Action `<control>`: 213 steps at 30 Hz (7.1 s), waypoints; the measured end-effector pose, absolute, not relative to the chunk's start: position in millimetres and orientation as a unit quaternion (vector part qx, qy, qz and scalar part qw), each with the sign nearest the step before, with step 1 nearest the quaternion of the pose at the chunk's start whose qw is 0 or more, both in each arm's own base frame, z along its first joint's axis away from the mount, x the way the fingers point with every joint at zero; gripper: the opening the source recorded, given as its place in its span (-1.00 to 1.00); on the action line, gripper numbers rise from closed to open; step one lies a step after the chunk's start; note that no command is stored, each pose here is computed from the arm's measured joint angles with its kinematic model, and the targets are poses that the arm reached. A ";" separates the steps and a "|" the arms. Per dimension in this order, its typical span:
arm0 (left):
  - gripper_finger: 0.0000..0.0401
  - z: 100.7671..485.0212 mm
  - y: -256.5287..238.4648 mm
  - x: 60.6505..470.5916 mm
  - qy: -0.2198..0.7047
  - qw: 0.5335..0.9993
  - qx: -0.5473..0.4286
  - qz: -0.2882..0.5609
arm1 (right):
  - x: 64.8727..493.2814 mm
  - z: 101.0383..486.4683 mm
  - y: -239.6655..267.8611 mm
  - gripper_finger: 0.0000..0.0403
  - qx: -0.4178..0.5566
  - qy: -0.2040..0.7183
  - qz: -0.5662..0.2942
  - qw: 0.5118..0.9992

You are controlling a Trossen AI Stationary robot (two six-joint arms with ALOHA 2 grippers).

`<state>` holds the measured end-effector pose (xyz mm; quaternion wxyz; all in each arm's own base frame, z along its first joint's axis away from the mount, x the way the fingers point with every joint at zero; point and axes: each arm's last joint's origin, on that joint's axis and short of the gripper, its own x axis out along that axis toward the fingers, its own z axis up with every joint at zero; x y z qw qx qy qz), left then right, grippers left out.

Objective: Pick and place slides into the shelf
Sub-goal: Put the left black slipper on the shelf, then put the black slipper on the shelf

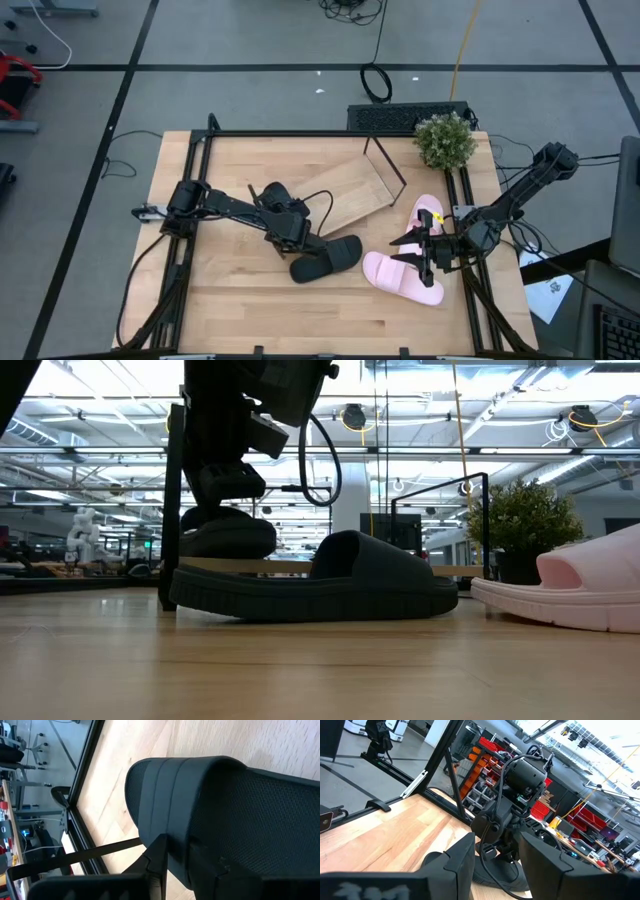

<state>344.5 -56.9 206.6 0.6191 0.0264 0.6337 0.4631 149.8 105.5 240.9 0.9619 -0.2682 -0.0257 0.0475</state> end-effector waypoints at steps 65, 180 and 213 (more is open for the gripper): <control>-0.21 204.0 -52.6 350.4 0.646 0.631 0.022 0.430 | 149.3 241.3 108.4 -0.29 -0.267 -0.041 0.096 0.958; -0.94 162.3 -200.6 425.8 0.513 0.712 0.479 0.033 | 145.8 250.6 105.1 -0.29 -0.254 -0.069 0.074 0.962; -1.00 302.9 -169.1 439.5 0.354 0.741 0.442 0.361 | 142.8 263.1 103.0 -0.29 -0.239 -0.117 0.041 0.963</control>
